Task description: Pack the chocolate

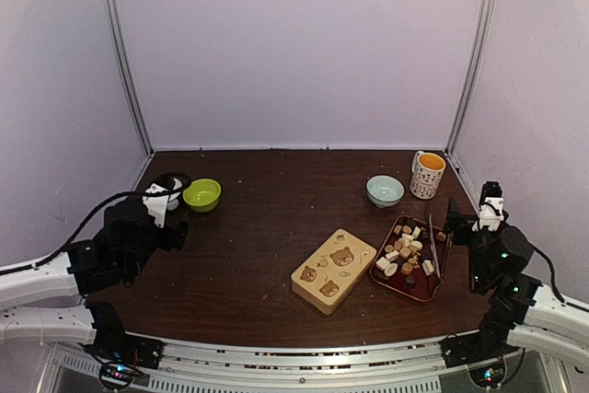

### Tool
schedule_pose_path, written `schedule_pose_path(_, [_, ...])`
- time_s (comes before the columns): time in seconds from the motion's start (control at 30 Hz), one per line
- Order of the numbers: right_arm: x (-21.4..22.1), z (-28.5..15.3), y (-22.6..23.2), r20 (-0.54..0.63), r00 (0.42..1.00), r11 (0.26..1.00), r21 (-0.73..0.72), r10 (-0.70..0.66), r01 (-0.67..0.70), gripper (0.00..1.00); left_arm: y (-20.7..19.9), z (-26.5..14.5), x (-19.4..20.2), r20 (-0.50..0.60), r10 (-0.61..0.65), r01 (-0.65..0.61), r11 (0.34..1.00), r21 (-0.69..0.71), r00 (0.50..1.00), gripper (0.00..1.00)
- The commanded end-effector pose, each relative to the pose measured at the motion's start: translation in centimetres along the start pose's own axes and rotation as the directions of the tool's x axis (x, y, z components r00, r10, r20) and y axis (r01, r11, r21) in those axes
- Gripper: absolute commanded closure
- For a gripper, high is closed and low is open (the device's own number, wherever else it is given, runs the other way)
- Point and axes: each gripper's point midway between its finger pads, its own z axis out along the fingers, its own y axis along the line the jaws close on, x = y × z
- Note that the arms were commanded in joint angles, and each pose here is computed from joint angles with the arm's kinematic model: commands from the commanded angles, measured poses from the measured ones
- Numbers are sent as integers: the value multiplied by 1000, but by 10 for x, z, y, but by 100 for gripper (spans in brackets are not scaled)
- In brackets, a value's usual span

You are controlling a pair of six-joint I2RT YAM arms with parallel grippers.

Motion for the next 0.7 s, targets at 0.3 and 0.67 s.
schedule_pose_path(0.3, [0,47,-36,63,998,996,79,27,-32,9,82,31,7,107,-121,146,954,-261,987,2])
schedule_pose_path(0.67, [26,77,-53,59,996,989,134,60,-67,9,133,68,36,80,-221,235,903,-360,972,2])
